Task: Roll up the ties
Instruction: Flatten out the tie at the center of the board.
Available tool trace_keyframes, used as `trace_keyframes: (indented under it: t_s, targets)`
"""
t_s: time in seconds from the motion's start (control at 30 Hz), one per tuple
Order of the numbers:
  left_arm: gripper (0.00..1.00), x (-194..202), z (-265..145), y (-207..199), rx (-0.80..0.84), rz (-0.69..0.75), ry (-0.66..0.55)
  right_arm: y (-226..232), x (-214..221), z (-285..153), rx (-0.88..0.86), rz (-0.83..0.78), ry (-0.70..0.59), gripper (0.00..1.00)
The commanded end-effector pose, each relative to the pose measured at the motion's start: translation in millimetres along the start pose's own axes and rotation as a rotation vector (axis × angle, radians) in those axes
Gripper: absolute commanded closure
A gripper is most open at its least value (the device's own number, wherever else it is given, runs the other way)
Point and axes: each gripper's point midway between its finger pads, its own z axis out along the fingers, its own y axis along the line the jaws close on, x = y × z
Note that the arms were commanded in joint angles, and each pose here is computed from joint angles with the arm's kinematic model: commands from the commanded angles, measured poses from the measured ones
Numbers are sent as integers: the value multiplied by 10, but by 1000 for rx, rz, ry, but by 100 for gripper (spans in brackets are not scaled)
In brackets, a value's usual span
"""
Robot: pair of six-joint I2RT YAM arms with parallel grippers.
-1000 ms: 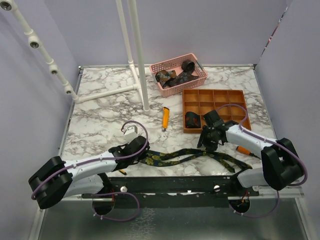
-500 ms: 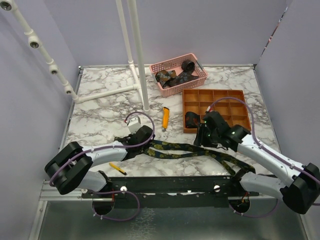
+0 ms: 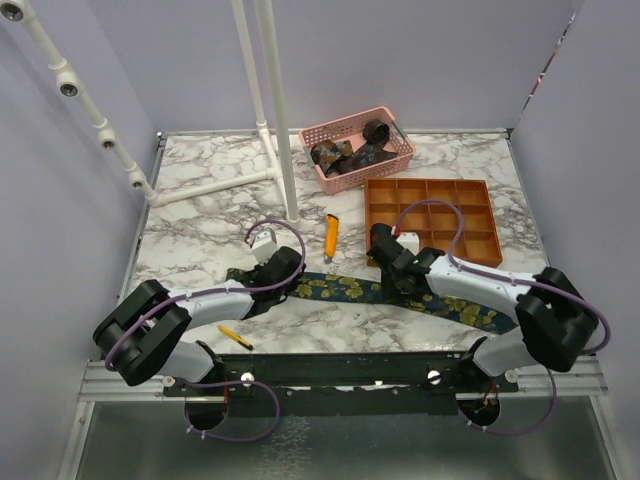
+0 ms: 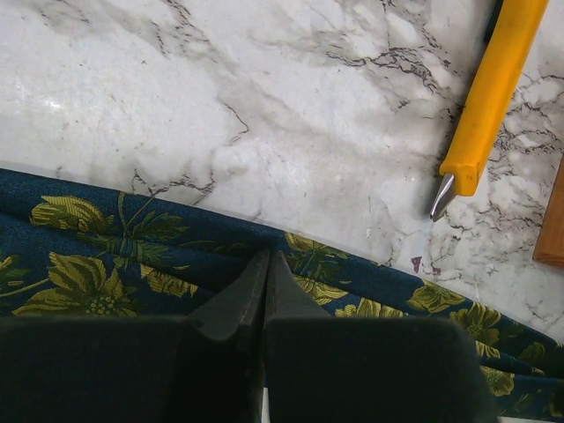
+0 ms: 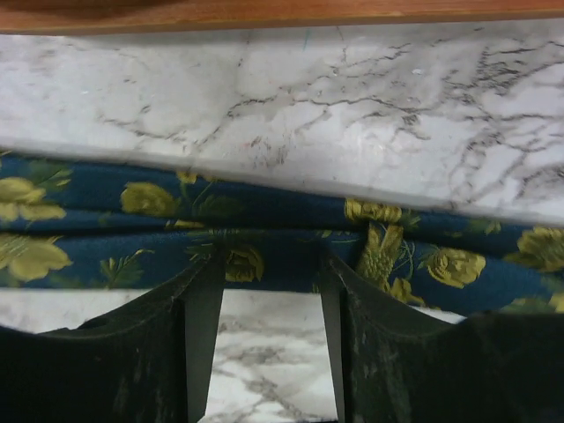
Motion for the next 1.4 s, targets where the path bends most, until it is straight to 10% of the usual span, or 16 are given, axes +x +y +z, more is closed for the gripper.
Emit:
trace_keyframes:
  t_s: [0.0,0.33,0.57,0.87,1.07,1.37]
  targets:
    - [100,299,-60,608,-165,89,101,71,33,288,22,-12,41,51]
    - [100,354,-227,589,-109,88,162,178,811,272,-166,-47,349,59]
    - [100,236,-527,474,-13,35,155,53,1037,-73,-212,-17,430,46]
    - [31,-468,-1039,293,28,48,-23,890,-58,-472,-384,-96,-12,45]
    - [27,-740,-1287,340,52,-48,-137,1652,311,-193,-343,-372,45,52]
    - [26,-868,-1410,441,63,-134,-215,890,795,275,-103,-342,182,56]
